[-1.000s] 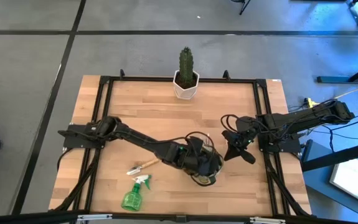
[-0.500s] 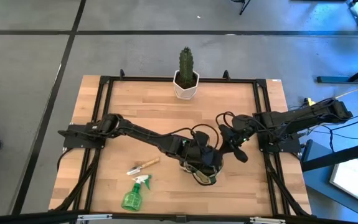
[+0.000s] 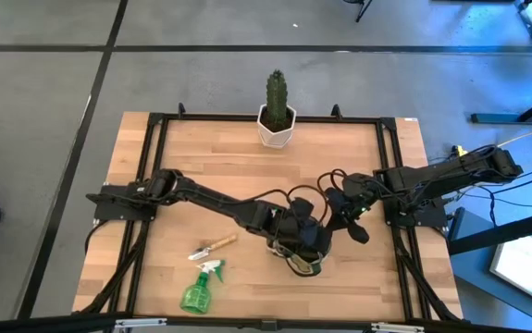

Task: Pick & Place Garden tools in Gardening bag
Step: Put the green fruit pruner into the green gardening bag

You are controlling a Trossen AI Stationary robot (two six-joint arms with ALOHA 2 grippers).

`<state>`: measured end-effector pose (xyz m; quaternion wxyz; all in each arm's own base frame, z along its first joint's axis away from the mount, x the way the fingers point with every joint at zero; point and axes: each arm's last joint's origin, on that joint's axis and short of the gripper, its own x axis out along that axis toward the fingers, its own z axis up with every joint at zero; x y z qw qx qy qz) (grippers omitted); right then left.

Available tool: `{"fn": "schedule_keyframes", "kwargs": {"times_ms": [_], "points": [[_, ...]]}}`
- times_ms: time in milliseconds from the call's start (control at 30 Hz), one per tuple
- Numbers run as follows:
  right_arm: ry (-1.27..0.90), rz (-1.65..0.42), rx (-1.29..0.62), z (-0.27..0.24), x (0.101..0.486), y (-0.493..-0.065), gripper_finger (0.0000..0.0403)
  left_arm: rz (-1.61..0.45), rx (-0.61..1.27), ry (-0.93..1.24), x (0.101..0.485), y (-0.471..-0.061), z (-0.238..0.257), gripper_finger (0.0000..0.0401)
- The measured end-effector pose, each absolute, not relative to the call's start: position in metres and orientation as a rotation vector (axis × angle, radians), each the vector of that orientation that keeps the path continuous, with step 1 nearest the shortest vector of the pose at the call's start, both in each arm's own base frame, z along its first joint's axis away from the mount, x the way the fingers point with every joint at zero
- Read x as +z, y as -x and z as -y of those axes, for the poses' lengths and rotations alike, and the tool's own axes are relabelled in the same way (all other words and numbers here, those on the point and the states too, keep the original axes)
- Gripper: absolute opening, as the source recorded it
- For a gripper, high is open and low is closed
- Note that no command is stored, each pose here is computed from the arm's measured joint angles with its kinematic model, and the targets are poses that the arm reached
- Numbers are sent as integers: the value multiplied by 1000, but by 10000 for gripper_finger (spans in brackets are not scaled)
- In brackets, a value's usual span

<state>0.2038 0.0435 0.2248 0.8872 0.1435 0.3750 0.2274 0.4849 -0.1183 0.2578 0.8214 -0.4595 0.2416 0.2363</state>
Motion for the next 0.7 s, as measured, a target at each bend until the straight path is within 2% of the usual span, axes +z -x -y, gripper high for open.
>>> {"fn": "schedule_keyframes", "kwargs": {"times_ms": [700], "points": [[-241, -833, 483, -53, 221, -198, 0, -571, 407, 998, 246, -492, 124, 1]]}}
